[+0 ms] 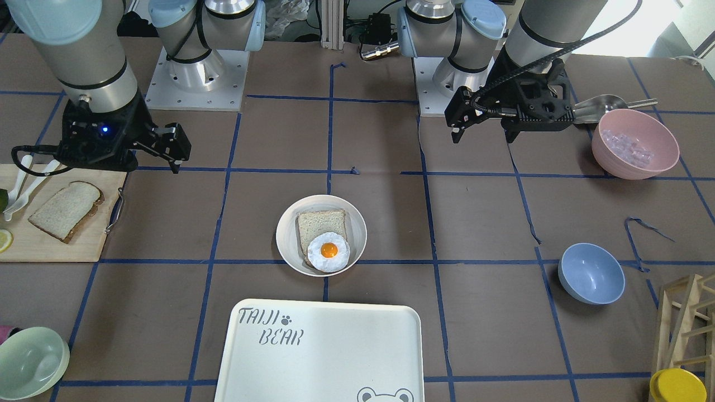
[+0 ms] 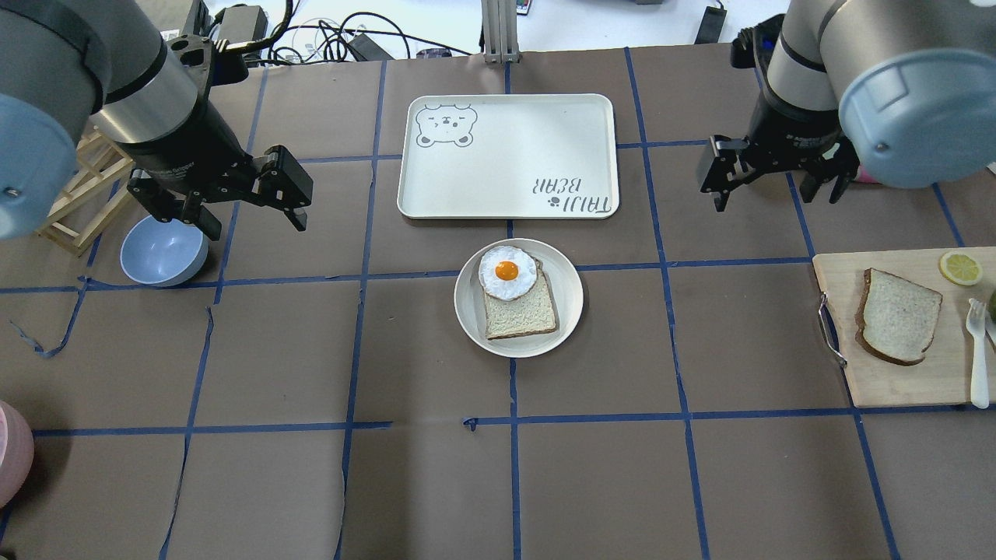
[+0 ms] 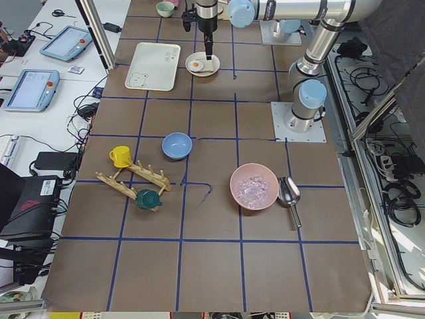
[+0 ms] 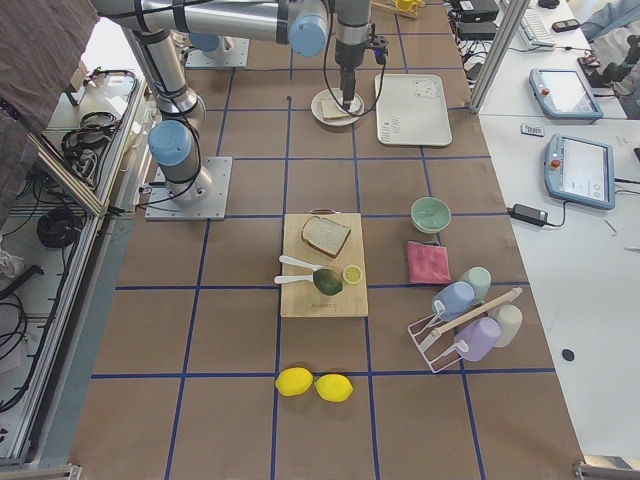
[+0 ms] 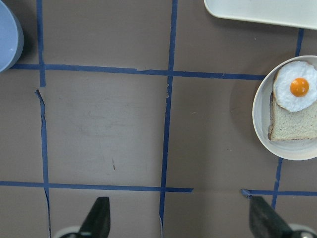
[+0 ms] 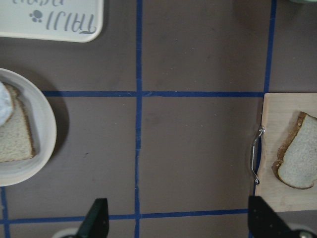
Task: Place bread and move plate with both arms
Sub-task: 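Move the right gripper down to the bread slice on the wooden board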
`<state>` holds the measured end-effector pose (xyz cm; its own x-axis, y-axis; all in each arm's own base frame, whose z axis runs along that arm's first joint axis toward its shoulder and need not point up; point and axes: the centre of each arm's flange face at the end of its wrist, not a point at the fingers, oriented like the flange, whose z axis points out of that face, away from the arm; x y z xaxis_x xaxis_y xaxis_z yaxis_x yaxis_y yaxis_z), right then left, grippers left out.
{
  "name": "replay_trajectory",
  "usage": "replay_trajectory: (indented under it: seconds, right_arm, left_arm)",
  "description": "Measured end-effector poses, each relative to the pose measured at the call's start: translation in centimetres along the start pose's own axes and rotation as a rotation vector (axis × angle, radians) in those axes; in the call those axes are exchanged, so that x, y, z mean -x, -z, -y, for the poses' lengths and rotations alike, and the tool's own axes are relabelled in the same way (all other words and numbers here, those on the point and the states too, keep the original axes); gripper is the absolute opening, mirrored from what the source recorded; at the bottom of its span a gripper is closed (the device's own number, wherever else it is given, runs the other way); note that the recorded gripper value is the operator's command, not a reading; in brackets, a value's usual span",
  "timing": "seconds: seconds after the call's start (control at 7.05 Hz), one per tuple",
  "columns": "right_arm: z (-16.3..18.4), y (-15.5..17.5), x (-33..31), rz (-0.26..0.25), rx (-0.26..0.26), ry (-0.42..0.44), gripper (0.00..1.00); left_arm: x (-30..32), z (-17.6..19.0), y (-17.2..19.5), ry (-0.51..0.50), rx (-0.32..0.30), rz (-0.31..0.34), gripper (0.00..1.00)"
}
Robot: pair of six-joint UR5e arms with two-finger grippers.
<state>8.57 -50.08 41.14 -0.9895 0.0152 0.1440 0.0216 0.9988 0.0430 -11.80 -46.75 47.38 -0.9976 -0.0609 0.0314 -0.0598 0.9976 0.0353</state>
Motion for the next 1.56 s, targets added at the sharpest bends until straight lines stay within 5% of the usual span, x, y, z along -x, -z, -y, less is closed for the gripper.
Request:
replay_trajectory:
  seconds: [0.57, 0.85, 1.56]
  right_arm:
    - [-1.4, -15.3, -10.5, -0.085, 0.029, -0.161, 0.96]
    - [-1.4, -20.6, -13.2, -0.11, 0.024, -0.199, 0.86]
    - [-1.4, -24.5, -15.8, -0.137, 0.078, -0.224, 0.78]
  left_arm:
    - [0.0, 0.1, 0.0, 0.01, 0.001, -0.001, 1.0]
    - [0.0, 0.1, -0.1, 0.012, 0.002, 0.0, 1.0]
    - [0.0, 0.2, -0.2, 0.012, 0.004, -0.001, 1.0]
